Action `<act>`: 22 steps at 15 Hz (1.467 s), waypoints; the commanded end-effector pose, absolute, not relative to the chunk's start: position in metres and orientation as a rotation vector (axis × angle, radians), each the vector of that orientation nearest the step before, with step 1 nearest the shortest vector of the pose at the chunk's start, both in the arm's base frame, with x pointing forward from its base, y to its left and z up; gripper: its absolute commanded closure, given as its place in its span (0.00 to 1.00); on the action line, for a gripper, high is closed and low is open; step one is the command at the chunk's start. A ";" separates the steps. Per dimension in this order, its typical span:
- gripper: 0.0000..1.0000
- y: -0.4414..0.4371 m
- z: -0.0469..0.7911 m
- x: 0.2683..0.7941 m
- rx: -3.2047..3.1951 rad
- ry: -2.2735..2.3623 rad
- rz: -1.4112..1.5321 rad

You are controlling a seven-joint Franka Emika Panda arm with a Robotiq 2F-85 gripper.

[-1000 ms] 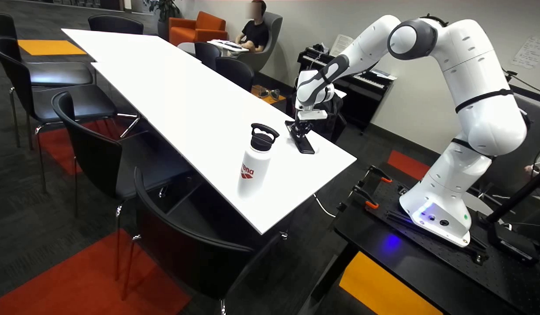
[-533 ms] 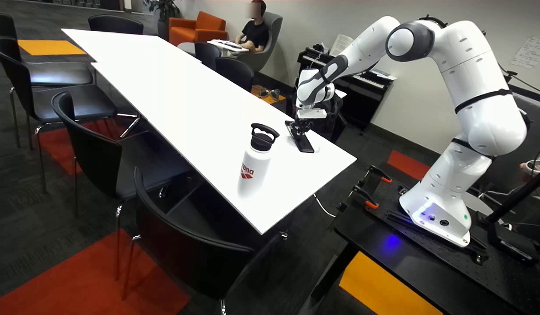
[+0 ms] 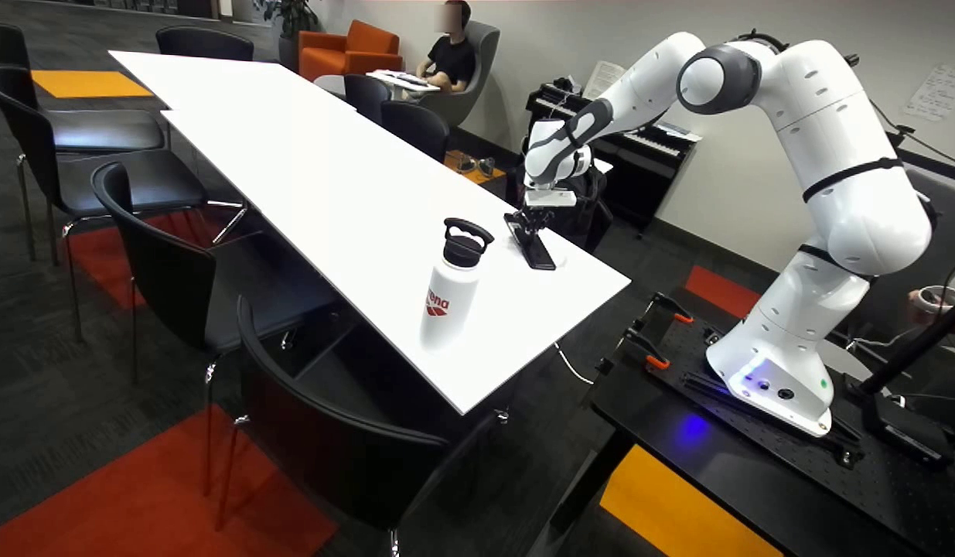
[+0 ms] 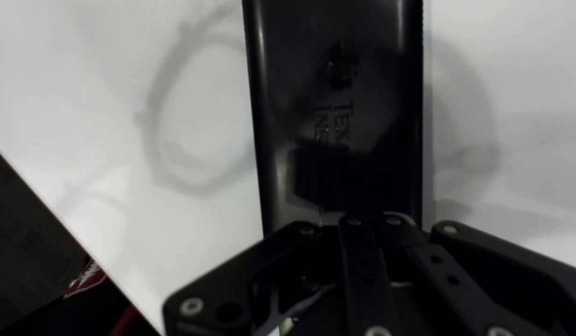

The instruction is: Slide the cover over the calculator.

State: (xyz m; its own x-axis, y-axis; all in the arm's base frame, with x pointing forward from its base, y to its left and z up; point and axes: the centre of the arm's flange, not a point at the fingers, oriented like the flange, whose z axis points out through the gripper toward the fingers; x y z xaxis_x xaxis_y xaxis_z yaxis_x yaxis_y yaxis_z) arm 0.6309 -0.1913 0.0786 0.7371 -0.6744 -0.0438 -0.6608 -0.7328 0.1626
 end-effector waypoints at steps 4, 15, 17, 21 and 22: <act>1.00 -0.204 0.072 0.652 2.754 -1.163 -0.089; 1.00 -0.244 0.086 0.682 2.702 -1.227 0.010; 1.00 -0.249 0.090 0.686 2.700 -1.231 0.025; 1.00 -0.232 0.125 0.656 2.797 -1.160 0.037; 1.00 -0.227 0.135 0.643 2.843 -1.110 -0.025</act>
State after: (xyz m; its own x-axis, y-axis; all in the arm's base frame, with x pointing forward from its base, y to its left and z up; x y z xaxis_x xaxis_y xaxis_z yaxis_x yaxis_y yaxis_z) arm 0.6781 -0.2405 0.0979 0.6955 -0.7125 0.0932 -0.7178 -0.6829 0.1357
